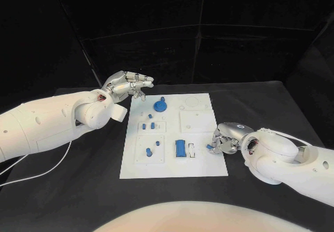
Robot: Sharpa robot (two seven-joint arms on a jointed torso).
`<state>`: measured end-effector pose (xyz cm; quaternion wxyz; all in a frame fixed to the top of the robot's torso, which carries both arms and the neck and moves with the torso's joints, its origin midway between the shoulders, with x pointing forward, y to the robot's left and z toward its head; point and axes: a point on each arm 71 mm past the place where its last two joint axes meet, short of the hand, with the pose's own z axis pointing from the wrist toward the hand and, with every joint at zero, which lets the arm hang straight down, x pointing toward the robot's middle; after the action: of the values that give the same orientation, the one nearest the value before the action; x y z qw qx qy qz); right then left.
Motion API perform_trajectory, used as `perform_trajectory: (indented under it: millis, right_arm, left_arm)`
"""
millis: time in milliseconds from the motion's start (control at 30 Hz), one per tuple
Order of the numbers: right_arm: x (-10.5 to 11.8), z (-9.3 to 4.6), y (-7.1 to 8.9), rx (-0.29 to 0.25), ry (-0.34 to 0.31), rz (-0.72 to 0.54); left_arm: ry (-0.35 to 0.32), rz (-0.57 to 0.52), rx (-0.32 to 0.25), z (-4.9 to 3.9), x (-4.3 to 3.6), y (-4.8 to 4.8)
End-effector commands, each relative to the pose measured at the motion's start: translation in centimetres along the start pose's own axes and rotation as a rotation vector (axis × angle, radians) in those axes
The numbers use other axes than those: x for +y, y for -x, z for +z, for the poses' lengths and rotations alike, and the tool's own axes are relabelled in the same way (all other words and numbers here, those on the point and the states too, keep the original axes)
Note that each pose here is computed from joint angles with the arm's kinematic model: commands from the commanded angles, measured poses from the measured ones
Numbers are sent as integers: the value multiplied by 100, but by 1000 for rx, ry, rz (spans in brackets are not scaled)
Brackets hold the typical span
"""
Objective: Assemble the parts on the task board
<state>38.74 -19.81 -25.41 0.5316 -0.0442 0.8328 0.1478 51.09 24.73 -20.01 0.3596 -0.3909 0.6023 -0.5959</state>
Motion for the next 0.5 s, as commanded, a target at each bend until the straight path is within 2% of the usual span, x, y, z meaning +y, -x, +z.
perform_trajectory:
  millis: [33,367,500]
  right_arm:
    - [-28,-21,-54,11,-32,38]
    - [66,-73,2,-59,-30,214]
    - [125,-84,7,-64,-19,251]
  left_arm:
    - [-10,-6,8,1,-14,-6]
    - [-11,-6,8,0,-15,-9]
    - [-11,-6,8,-1,-16,-9]
